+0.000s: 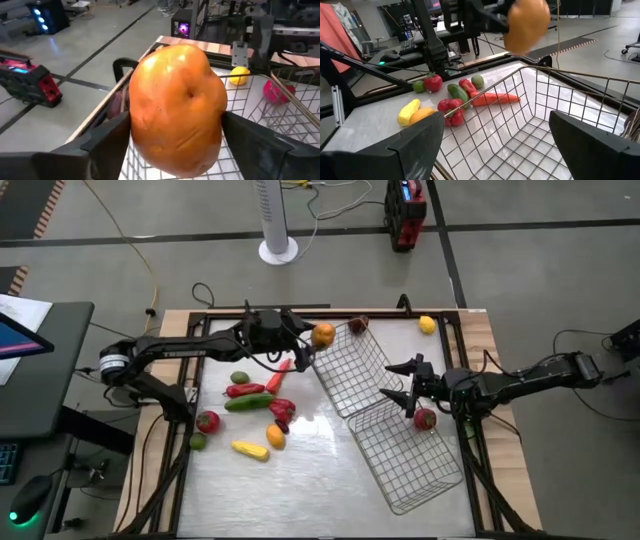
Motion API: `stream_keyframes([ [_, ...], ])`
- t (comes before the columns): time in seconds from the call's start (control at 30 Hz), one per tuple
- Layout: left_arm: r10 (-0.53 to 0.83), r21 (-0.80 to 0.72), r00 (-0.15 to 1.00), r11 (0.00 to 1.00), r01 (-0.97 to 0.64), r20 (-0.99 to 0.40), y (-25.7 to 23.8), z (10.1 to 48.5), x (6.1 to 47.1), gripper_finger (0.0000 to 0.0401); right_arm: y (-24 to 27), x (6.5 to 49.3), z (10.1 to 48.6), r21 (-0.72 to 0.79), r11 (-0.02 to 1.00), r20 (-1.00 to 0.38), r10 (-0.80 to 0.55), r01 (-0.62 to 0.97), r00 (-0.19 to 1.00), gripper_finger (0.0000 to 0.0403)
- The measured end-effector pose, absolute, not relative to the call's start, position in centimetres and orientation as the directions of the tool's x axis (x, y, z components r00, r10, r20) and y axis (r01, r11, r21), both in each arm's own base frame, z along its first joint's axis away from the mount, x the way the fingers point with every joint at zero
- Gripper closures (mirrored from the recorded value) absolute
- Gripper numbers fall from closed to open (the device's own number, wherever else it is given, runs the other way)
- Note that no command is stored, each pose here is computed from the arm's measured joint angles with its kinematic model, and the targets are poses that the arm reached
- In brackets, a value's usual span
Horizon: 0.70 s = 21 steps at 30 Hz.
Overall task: Sort produce into baskets
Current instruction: Put the potato into the left wire basket, then put the carrot into the left wire basket
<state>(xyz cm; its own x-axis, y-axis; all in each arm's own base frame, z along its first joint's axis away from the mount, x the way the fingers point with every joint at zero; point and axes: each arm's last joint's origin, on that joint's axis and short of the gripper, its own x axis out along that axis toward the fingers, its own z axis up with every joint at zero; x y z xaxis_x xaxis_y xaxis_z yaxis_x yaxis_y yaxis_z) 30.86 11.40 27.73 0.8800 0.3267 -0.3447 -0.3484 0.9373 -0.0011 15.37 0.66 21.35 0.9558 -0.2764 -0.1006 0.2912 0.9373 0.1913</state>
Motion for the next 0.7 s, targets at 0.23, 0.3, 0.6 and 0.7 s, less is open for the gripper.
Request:
stream_keyframes([
  [0.23,0.3,-0.008,0.86,0.943,-0.333,-0.413,11.6,27.6,31.3,0.0059,0.6,15.3,21.3,0.188,0.937,-0.107,-0.278,0.294,0.955,0.0017],
  [0.3,0.292,-0.001,0.842,0.945,-0.328,-0.453,11.5,28.2,31.1,0.0059,0.6,15.3,21.3,0.189,0.937,-0.107,-0.277,0.293,0.955,0.0017],
  [0.6,0.226,0.059,0.82,0.971,-0.23,-0.526,8.6,30.0,30.2,0.0058,0.6,15.2,21.2,0.183,0.938,-0.121,-0.277,0.296,0.953,0.0017],
  [0.7,0.223,0.071,0.799,0.972,-0.222,-0.558,7.5,28.5,29.4,0.0059,0.6,15.2,21.1,0.183,0.938,-0.123,-0.277,0.296,0.953,0.0017],
])
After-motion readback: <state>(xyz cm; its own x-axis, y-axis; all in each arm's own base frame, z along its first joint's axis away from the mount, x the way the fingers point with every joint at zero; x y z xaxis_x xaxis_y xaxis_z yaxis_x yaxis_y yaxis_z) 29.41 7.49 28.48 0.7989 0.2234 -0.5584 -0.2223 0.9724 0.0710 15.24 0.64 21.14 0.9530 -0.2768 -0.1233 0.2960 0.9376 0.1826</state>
